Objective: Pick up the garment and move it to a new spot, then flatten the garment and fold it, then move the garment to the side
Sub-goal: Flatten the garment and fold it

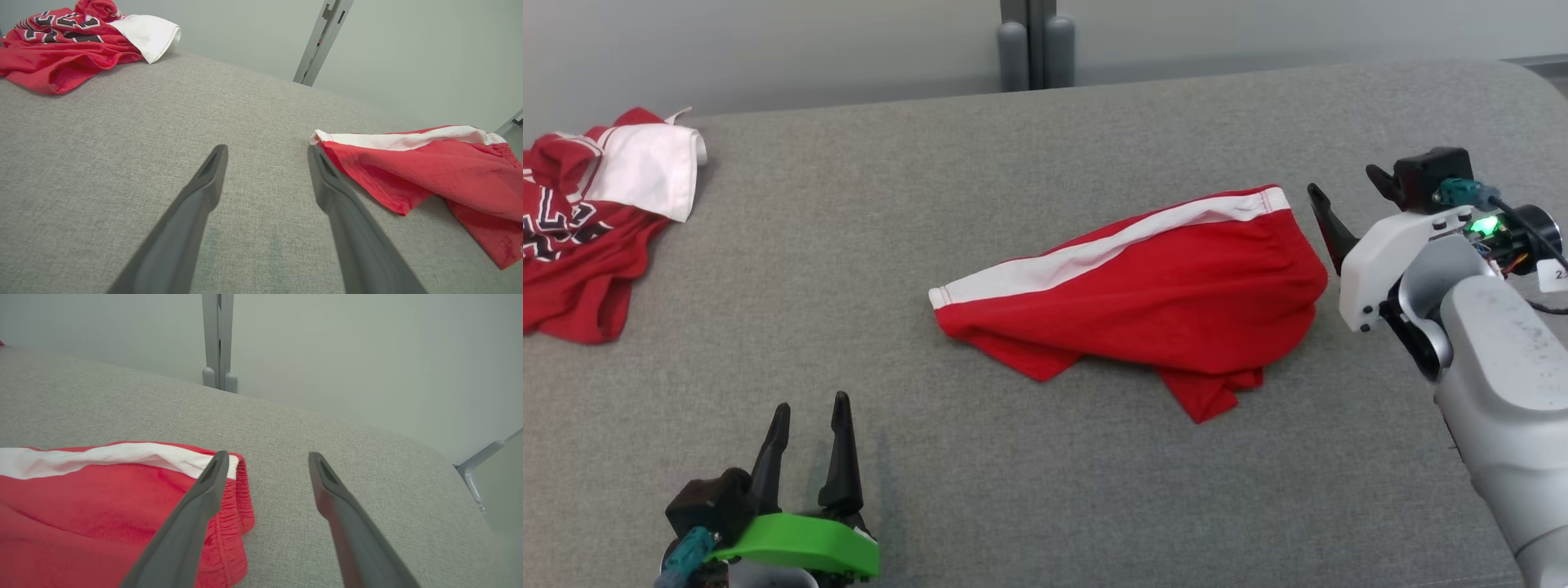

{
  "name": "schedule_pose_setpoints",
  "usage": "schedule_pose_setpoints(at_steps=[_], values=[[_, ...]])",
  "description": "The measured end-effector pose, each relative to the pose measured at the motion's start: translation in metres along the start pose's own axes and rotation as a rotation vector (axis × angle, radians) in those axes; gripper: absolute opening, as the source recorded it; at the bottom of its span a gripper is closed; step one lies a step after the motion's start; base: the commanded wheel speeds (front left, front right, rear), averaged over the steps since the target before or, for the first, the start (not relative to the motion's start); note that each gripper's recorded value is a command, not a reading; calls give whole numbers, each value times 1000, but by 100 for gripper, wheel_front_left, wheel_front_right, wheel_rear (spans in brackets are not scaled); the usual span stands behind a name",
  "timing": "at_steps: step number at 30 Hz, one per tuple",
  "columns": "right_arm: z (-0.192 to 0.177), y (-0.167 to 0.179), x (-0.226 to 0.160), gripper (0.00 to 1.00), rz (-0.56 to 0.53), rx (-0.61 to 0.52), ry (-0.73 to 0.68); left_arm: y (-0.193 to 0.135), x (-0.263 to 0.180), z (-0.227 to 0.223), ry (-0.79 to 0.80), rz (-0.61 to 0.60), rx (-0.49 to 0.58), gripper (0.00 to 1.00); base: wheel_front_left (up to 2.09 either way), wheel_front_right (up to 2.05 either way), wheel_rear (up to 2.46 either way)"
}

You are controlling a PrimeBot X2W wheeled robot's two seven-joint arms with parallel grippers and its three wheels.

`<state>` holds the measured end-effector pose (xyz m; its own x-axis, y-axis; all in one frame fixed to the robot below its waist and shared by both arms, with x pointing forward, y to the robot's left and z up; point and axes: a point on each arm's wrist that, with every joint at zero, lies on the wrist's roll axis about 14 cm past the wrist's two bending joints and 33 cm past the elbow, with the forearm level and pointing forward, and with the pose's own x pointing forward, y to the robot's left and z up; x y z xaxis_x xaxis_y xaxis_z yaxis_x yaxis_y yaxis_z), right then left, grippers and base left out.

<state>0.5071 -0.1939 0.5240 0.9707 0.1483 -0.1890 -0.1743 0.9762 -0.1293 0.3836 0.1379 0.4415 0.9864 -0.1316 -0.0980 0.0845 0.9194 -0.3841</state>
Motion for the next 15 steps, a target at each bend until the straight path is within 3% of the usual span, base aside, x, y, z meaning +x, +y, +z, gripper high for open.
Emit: schedule_pose_setpoints(at_steps=[4, 15], values=[[-12, 8, 17, 100, 53, 58, 89, 6, 2, -5, 16, 18, -3, 100, 0, 0, 0], [-53, 28, 43, 100, 171, 73, 287, 26, 7, -15, 47, 74, -3, 100, 0, 0, 0]])
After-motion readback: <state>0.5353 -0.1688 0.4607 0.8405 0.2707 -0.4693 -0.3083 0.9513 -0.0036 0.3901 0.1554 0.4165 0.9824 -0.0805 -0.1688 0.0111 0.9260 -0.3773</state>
